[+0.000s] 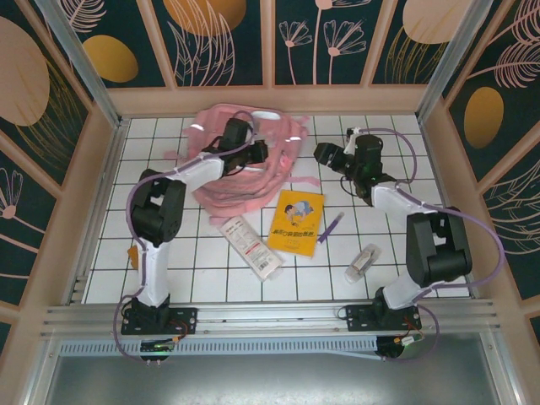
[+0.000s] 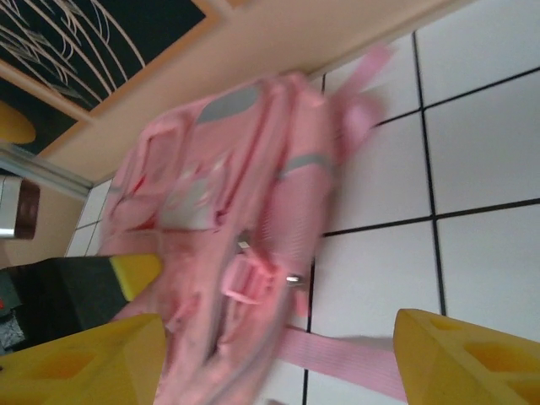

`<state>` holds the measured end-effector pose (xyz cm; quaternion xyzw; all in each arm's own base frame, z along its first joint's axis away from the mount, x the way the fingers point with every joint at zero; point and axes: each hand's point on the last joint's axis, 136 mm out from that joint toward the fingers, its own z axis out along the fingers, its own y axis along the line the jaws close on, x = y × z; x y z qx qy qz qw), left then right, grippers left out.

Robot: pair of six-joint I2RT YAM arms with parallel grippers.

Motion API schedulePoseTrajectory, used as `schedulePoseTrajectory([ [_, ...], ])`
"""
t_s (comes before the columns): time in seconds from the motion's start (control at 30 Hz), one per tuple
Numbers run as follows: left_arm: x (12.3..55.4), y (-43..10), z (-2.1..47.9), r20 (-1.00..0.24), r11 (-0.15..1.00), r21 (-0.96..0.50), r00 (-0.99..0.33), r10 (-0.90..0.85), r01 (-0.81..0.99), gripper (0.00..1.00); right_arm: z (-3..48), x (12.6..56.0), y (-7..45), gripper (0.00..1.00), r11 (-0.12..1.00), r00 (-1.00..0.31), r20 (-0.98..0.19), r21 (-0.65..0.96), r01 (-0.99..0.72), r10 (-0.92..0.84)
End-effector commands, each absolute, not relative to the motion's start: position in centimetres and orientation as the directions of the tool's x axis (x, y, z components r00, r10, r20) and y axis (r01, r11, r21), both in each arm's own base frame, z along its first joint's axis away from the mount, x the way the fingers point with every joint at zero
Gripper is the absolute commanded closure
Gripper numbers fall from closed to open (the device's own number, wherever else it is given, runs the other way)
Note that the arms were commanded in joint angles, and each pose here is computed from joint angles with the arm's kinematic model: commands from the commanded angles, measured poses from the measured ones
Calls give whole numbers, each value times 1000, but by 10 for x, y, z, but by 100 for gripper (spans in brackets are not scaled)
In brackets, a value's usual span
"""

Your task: Pack books, pencil case, and school supplies into a backpack

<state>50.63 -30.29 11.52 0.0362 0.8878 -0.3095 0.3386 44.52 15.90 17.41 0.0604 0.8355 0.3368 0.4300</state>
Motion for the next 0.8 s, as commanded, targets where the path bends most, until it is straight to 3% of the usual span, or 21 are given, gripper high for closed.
schedulePoseTrajectory([
  [0.0, 517, -331, 170, -643, 694, -635, -729, -234, 338, 100, 168, 440, 178, 29, 714, -706, -607, 670, -206, 366],
  [0.13, 512, -325, 207, -708, 701, -592, -672, -217, 398, 97, 139, 438, 176, 29, 741, -767, -546, 657, -140, 339],
  [0.2, 506, -319, 223, -739, 716, -555, -646, -192, 423, 81, 125, 437, 174, 32, 762, -788, -533, 634, -130, 309],
  [0.3, 489, -309, 229, -763, 737, -505, -632, -136, 450, 67, 110, 438, 173, 38, 787, -801, -542, 597, -156, 253],
  [0.43, 457, -301, 200, -757, 740, -444, -653, -7, 506, 48, 94, 436, 181, 53, 784, -828, -533, 584, -213, 172],
  [0.53, 447, -296, 172, -762, 775, -343, -640, 101, 530, 39, 84, 440, 179, 57, 785, -835, -521, 587, -198, 179],
  [0.77, 463, -305, 121, -724, 864, -106, -634, 273, 493, 31, 75, 446, 182, 62, 762, -828, -534, 604, -231, 172],
])
